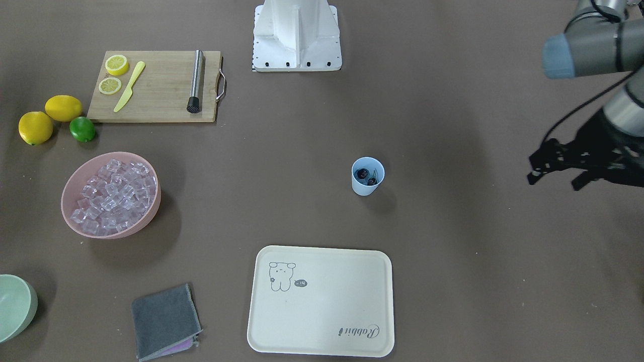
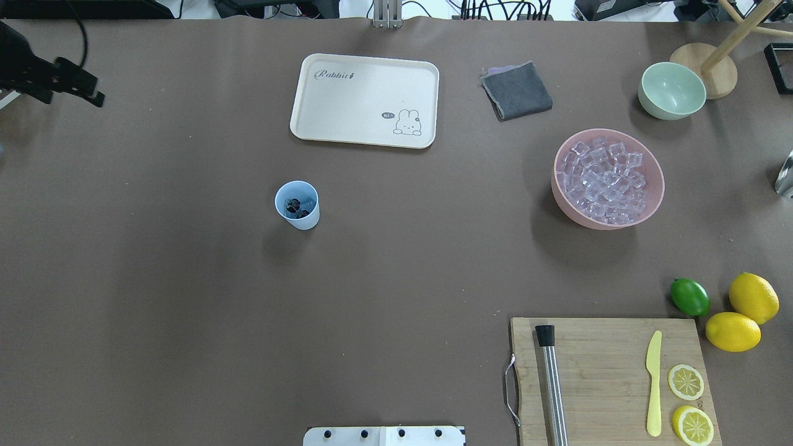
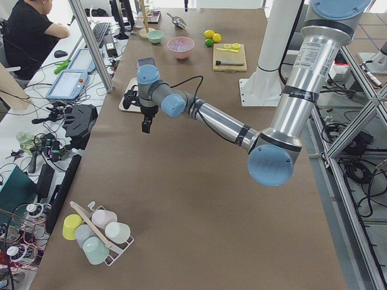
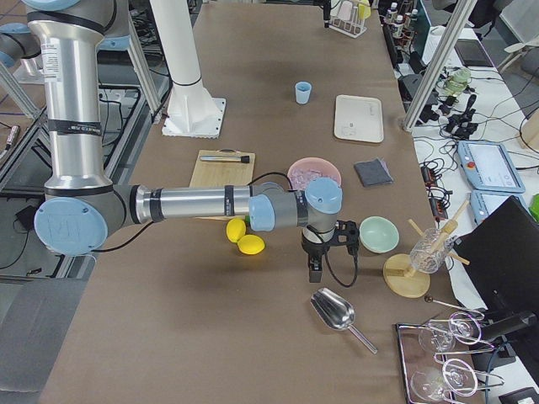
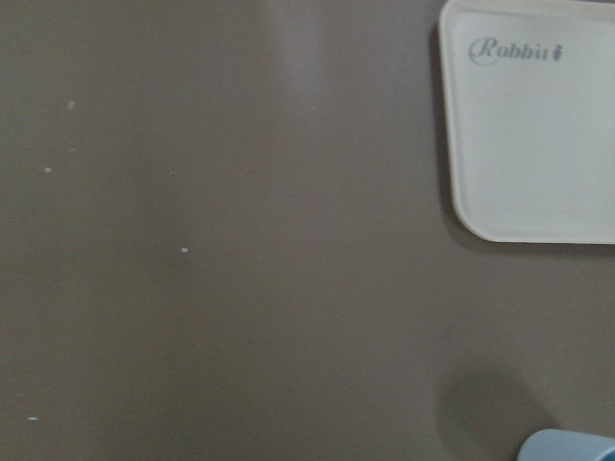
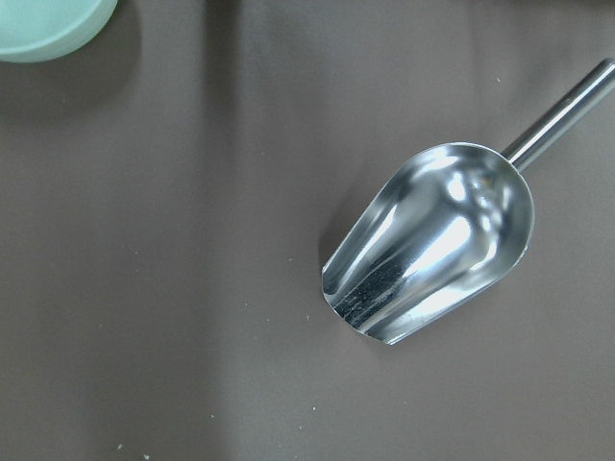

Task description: Put ice and cherries in cup

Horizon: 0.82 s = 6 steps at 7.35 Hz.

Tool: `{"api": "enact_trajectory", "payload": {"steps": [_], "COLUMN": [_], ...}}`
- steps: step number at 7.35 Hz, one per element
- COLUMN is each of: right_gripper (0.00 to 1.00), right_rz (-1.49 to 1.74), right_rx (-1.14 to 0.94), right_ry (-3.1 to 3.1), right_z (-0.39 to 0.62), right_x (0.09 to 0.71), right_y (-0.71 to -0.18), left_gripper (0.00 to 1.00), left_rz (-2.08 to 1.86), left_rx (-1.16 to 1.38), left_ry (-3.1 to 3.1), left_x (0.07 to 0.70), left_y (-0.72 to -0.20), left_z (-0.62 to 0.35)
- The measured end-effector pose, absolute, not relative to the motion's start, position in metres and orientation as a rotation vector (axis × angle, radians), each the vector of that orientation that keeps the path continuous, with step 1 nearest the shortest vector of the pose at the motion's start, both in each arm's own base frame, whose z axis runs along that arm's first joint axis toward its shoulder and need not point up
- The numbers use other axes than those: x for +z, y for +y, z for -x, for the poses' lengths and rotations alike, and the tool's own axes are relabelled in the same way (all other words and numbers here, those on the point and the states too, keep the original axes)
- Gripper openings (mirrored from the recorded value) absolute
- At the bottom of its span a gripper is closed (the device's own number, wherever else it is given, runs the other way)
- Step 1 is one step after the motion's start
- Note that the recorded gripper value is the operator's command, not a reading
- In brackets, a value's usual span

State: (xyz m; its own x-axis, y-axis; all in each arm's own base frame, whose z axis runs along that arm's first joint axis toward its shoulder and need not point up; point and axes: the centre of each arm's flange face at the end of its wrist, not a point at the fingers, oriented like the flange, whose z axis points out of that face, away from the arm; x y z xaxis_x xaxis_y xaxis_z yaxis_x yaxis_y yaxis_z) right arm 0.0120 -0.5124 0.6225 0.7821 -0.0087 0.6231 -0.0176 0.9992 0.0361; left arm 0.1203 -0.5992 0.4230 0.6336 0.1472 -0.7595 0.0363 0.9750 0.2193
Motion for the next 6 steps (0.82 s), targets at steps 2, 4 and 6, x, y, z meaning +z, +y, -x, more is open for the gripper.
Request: {"api": "enact_trajectory", "payload": {"steps": [2, 4, 6], "right_gripper": [1.0, 1.0, 1.0], "right_rz": [-0.033, -0.031, -0.035], "right_rx": [0.009, 0.013, 0.014], "right_ry": [-0.672, -0.672, -0.673], "right_z": [-0.012, -0.012, -0.011], "right_x": [0.619, 0.619, 0.619], "right_y": [-0.516, -0.516, -0.517], "left_gripper": [0.97, 0.97, 0.98], "left_rz": [-0.197, -0.151, -0.137], "left_rx": [0.096, 0.093, 0.066], "left_ry": [0.842, 0.82, 0.816], "left_x": [0.512, 0.593, 0.634], "left_y": [-0.622, -0.605, -0.579], "left_z": [-0.041, -0.006, 0.003]}}
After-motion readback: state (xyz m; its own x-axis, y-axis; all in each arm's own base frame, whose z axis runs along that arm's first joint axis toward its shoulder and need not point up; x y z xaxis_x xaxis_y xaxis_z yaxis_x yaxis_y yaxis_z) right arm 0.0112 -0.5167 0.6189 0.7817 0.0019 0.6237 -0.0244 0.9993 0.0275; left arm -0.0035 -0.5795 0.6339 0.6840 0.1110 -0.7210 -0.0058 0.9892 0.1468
